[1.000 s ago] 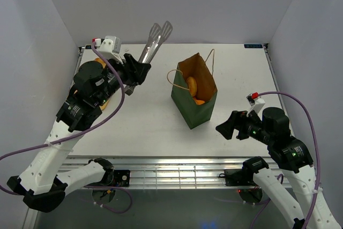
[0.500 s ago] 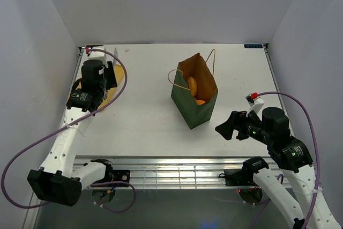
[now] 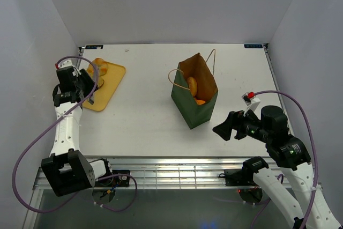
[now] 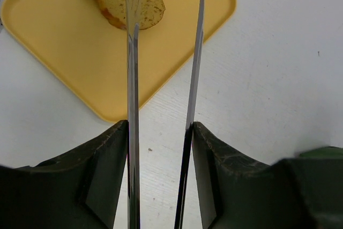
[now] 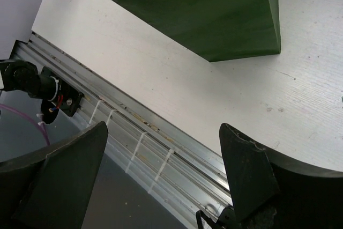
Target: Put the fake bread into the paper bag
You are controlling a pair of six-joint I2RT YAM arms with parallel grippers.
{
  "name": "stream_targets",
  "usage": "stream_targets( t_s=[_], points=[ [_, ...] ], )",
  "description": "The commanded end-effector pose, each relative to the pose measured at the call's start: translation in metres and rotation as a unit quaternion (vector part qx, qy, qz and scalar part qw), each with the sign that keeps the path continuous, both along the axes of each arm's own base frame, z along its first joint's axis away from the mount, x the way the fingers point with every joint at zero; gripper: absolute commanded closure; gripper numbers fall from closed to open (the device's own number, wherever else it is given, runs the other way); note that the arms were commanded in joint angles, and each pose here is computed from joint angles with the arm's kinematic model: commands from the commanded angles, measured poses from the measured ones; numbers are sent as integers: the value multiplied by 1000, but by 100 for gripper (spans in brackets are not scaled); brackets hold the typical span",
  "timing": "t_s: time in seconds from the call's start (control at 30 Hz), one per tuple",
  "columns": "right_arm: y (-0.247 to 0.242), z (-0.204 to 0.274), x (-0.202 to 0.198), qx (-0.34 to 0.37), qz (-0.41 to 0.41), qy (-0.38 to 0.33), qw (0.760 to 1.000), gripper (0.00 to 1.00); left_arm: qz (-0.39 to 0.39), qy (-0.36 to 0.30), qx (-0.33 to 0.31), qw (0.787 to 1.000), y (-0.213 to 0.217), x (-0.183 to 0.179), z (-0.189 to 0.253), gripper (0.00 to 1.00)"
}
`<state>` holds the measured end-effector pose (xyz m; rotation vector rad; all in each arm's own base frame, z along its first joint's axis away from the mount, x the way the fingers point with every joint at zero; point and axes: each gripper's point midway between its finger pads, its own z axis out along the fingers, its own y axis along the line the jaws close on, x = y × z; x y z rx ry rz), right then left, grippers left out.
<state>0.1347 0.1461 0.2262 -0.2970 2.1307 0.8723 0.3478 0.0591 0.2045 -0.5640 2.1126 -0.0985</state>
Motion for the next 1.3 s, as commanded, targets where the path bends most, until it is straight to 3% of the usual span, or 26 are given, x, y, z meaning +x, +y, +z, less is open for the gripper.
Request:
stream_targets(
  t_s=[0.0,0.2,0.47,0.7,1.27],
  points=[
    [10,9,4,9,34,-30,999,10,13,-22,-75,997,1,8,0,41],
    [23,14,2,40,68,-42,996,10,53,-4,-122,991,28,13,-23,42],
    [23,5,7,28,70,-46,996,10,90,18,-91,992,47,10,-37,43],
    [22,6,7,29,69,-50,996,10,104,40,-78,991,54,4,-55,43],
    [19,3,9,22,59,-49,997,10,92,45,-117,988,48,21,-88,44]
  ],
)
